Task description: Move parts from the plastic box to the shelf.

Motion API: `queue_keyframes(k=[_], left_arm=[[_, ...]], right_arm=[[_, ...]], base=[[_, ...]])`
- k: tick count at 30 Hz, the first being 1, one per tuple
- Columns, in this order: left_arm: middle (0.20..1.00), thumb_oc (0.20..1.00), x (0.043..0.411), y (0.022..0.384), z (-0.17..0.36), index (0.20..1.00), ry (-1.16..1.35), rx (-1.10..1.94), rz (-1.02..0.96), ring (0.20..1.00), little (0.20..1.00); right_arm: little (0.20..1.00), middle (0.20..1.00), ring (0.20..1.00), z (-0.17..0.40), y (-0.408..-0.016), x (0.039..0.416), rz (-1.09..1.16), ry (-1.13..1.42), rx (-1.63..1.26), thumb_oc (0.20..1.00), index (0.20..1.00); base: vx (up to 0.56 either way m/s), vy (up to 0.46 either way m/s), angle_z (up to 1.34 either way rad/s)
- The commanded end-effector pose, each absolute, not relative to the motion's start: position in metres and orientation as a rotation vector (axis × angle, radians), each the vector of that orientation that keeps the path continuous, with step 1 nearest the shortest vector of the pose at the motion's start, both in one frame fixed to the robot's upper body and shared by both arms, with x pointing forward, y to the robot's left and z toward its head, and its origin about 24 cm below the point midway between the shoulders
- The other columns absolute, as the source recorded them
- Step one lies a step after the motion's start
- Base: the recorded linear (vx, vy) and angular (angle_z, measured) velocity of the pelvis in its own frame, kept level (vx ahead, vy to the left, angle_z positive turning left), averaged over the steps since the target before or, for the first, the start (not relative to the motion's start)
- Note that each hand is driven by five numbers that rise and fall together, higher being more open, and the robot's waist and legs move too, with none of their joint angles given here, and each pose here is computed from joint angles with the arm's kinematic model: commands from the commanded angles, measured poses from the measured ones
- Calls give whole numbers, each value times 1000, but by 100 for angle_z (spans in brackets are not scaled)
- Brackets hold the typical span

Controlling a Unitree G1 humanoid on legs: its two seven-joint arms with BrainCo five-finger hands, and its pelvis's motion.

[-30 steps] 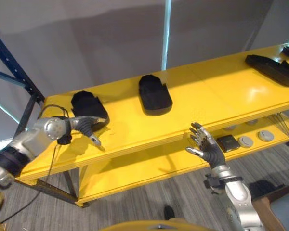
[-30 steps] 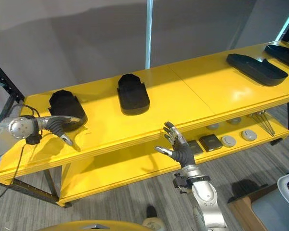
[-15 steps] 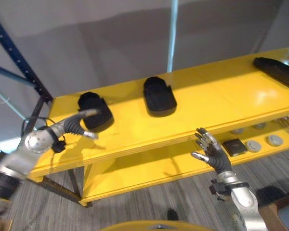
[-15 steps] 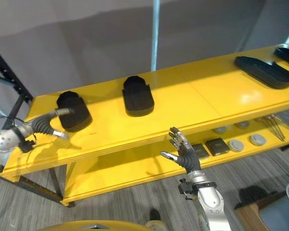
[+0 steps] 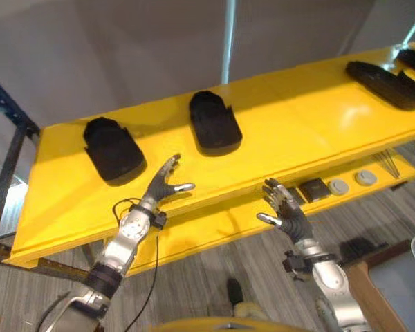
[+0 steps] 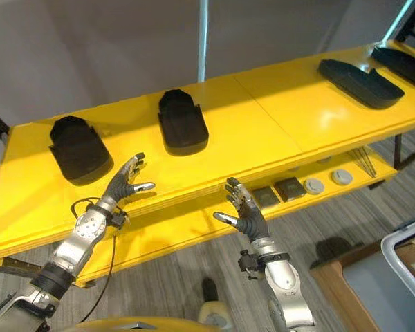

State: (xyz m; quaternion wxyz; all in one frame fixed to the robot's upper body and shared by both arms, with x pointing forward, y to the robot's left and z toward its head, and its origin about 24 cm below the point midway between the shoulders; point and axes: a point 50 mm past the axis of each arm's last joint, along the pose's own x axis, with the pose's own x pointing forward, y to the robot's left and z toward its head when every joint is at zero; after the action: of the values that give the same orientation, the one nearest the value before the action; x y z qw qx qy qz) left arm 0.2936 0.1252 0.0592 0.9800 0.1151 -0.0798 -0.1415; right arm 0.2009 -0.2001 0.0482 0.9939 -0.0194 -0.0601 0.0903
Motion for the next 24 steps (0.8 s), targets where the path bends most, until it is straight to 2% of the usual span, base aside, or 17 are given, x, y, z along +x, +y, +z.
queue_keyframes(k=[1, 12, 24], left_arm=[[1000, 1000, 316, 123, 97, 1000, -341, 214, -219, 1000, 1000], [1000, 1000, 338, 117, 87, 1000, -286, 314, -20, 1000, 1000], [1000, 1000, 349, 108, 95, 1000, -284, 195, 136, 1000, 1000]], right_arm=[[1000, 1000, 1000, 83, -199, 203, 173, -314, -61, 1000, 1000], [1000, 1000, 1000, 82, -195, 207, 147, -316, -38, 1000, 1000], [1000, 1000, 1000, 82, -185, 212, 166, -322, 5, 1000, 1000]], base=[[3, -17, -20], [8, -13, -8], [-1, 0, -1]])
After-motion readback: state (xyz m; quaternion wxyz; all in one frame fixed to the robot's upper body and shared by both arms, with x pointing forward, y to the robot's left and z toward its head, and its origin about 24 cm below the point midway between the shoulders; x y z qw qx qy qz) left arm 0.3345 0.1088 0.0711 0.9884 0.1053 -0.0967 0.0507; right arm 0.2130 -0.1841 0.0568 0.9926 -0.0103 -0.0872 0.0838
